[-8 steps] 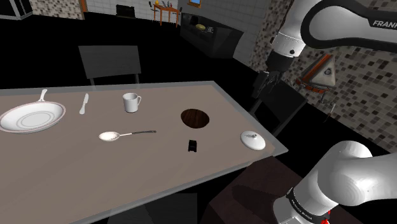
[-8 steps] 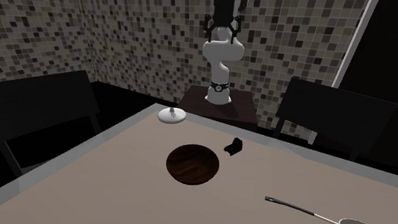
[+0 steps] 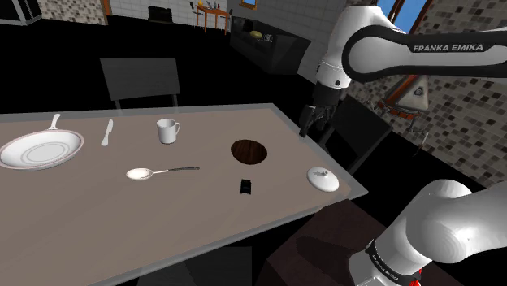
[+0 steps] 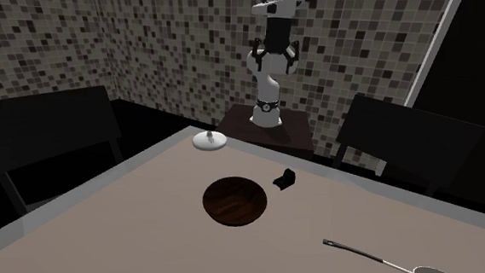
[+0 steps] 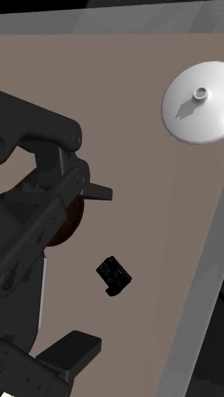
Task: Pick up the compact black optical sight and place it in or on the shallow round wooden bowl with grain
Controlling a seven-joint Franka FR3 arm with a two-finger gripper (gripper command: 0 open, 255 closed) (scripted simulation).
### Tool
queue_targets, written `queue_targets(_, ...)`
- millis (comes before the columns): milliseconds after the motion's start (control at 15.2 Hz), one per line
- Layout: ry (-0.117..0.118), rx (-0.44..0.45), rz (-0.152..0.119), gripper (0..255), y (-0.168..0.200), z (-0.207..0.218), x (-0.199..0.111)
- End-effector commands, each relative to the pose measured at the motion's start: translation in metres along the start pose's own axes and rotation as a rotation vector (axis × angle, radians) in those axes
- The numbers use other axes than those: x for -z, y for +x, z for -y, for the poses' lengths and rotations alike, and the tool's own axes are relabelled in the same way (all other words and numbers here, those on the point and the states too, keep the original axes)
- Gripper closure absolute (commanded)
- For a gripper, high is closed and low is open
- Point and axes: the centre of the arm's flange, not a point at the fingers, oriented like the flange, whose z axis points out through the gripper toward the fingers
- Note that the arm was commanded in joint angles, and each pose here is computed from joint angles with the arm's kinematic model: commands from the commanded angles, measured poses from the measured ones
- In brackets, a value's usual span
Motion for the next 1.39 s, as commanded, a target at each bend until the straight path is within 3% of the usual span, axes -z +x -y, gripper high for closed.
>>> queue_targets(0,-0.001,-0.005,0.02,0,0.016,0.013,-0.024)
queue_targets(1320,-0.024,-0.059,0.221,0,0.15,0.106,-0.253)
